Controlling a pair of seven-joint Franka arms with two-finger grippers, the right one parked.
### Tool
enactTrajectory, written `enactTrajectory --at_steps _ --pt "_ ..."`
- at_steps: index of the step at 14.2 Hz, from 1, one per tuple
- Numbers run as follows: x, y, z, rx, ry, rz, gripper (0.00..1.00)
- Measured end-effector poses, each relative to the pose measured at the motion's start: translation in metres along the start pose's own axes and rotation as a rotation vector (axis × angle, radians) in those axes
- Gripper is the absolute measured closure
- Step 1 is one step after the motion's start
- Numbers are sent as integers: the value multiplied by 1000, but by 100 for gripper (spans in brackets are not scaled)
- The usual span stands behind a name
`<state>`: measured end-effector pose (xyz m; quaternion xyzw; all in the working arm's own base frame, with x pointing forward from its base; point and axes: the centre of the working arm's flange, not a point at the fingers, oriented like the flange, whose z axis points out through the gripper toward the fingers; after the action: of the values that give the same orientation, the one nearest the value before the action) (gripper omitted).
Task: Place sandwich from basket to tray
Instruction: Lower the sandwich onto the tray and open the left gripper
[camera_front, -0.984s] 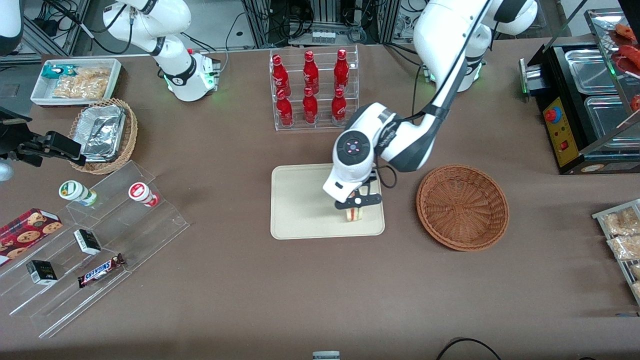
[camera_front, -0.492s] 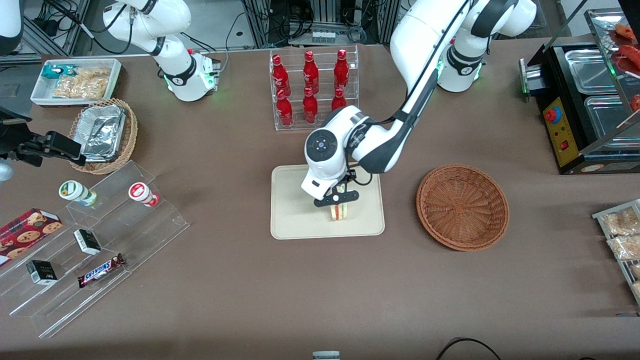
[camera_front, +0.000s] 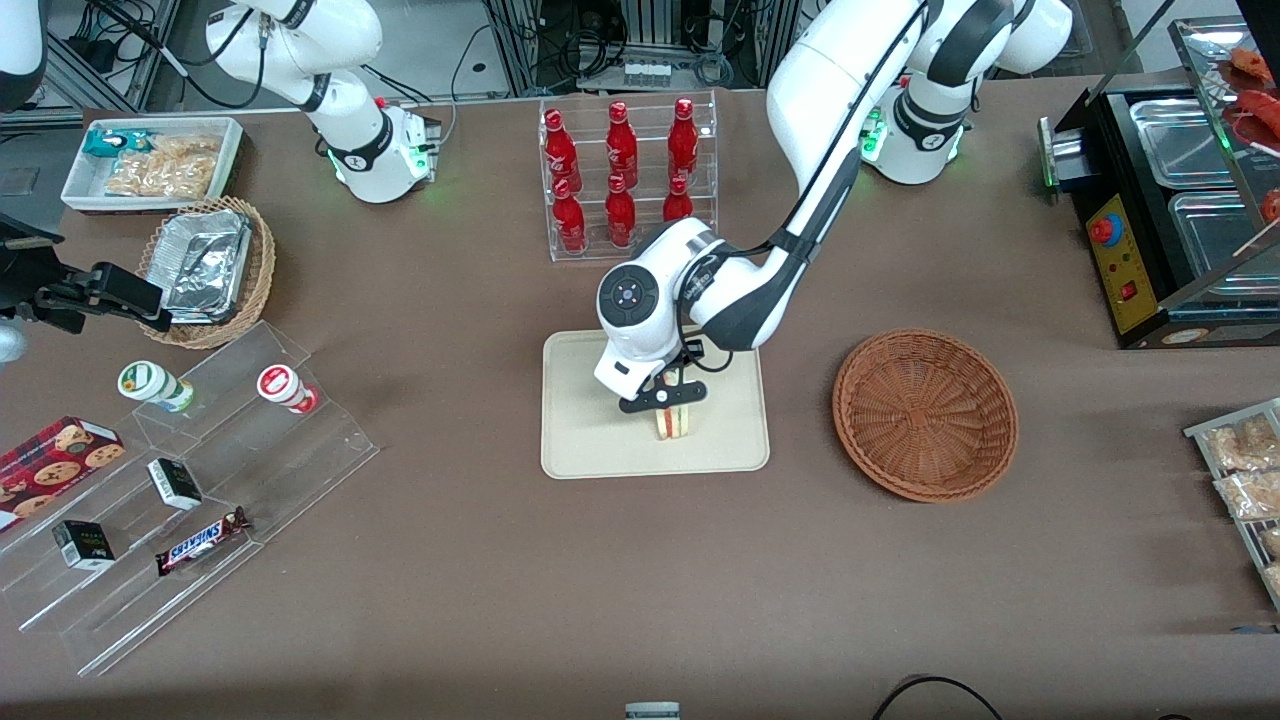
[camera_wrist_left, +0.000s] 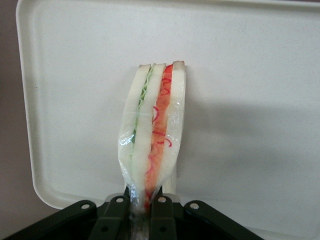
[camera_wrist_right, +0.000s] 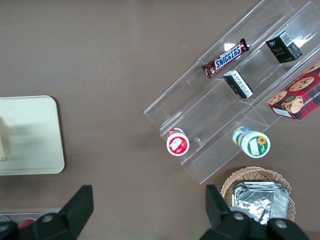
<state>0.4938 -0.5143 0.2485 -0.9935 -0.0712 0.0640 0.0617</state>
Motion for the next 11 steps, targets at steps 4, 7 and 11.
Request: enactTrajectory --at_steps 4,7,11 --pt "-4 4 4 -1 1 7 63" --pt "-1 6 -7 -19 14 3 34" --pt "1 2 -52 -57 46 -9 0"
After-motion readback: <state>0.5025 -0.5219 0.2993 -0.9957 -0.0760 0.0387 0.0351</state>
